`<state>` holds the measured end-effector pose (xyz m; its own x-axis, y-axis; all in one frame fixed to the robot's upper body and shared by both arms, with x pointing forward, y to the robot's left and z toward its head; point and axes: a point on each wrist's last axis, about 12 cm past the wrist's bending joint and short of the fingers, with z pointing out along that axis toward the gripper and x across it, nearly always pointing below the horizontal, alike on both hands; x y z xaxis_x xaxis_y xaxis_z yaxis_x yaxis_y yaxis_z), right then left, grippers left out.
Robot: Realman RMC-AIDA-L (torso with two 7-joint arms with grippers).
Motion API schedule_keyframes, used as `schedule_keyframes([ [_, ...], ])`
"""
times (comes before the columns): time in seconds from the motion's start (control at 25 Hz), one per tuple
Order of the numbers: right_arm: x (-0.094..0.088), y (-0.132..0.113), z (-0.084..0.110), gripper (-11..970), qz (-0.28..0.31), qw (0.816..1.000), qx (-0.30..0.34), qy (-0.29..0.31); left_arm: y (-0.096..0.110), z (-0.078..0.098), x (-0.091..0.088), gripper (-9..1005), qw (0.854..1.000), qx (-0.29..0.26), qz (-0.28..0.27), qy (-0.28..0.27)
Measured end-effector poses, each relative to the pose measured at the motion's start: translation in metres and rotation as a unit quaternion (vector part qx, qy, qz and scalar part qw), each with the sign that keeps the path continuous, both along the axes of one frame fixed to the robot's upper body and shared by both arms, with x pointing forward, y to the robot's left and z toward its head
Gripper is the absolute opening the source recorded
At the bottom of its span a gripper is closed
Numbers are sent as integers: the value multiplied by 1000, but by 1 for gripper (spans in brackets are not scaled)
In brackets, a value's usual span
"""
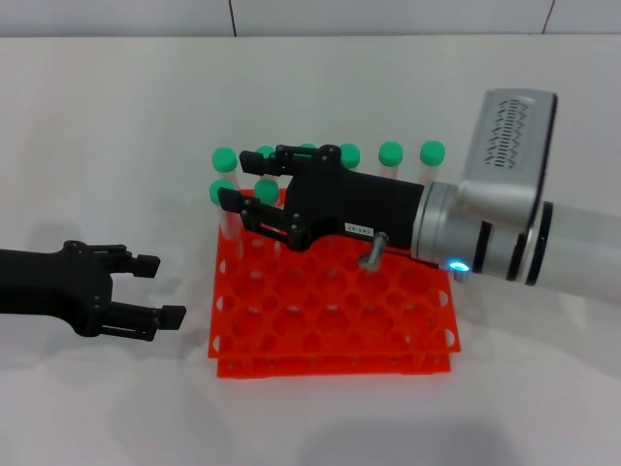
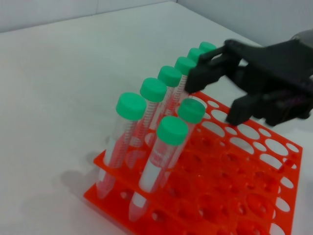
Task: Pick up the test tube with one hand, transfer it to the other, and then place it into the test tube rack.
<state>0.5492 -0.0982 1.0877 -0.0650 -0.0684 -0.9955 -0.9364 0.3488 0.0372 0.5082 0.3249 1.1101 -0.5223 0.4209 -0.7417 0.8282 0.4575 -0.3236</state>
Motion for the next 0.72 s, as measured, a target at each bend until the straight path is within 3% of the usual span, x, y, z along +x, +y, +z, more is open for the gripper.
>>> schedule_keyframes([
  [0.32,-12,-20,16,452,10,998,58,-35,-1,5,0,890,1000,-22,-5,-21],
  [0.48,-9,-31,24,453,-3,997,62,-40,4,11,-1,889,998,-45,1,-43],
  [0.64,1,-56,29,453,-16,999,45,-12,7,15,-3,889,996,-65,6,-56],
  [0.72,5,-81,32,453,-13,1000,20,17,7,17,-3,889,996,-72,7,-59],
])
